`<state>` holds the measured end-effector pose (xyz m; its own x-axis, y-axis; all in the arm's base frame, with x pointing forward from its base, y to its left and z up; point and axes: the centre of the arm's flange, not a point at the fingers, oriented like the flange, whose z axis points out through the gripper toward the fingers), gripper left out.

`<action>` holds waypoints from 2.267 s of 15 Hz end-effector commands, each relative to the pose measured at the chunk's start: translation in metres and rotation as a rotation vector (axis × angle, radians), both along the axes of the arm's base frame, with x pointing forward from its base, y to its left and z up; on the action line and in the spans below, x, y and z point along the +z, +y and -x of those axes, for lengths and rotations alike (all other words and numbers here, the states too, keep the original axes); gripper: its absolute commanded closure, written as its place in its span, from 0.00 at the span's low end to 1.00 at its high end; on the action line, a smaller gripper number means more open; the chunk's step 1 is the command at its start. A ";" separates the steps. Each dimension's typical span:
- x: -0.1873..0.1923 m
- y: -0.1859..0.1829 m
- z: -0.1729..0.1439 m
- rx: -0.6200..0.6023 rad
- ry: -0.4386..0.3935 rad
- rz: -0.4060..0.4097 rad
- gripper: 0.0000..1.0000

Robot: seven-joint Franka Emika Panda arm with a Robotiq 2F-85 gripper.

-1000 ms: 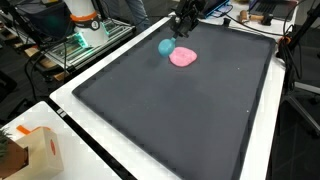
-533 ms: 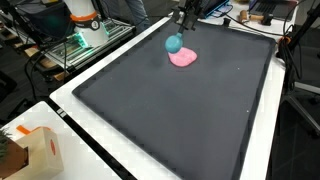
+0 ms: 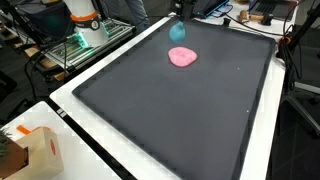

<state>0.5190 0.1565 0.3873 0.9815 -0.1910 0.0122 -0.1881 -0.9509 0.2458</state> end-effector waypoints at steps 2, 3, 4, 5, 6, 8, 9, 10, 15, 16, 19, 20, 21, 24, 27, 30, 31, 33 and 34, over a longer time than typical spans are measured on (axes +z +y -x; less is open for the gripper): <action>0.006 -0.020 0.032 -0.077 -0.039 -0.221 0.75; 0.006 -0.021 0.035 -0.109 -0.050 -0.258 0.75; 0.005 -0.022 0.038 -0.143 -0.060 -0.295 0.75; 0.004 -0.023 0.040 -0.168 -0.069 -0.325 0.75; 0.002 -0.023 0.042 -0.198 -0.074 -0.345 0.75; -0.001 -0.023 0.046 -0.215 -0.078 -0.364 0.75; 0.001 -0.017 0.028 -0.196 -0.059 -0.329 0.50; 0.000 -0.018 0.031 -0.202 -0.062 -0.335 0.50; -0.001 -0.023 0.029 -0.226 -0.067 -0.357 0.75; -0.002 -0.029 0.025 -0.247 -0.066 -0.390 0.75; -0.010 -0.054 0.021 -0.327 -0.049 -0.566 0.75; -0.014 -0.063 0.020 -0.350 -0.047 -0.621 0.75; -0.020 -0.073 0.020 -0.372 -0.056 -0.674 0.75; -0.038 -0.103 0.022 -0.401 -0.088 -0.825 0.75; -0.061 -0.122 0.029 -0.417 -0.106 -0.916 0.75; -0.082 -0.137 0.035 -0.402 -0.116 -0.983 0.75; -0.090 -0.141 0.037 -0.403 -0.121 -0.990 0.75; -0.104 -0.146 0.040 -0.375 -0.124 -1.004 0.75; -0.112 -0.149 0.041 -0.367 -0.130 -1.002 0.75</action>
<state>0.4852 0.0167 0.2993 0.8507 -0.4768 -0.2212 -0.4982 -0.5974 -0.6284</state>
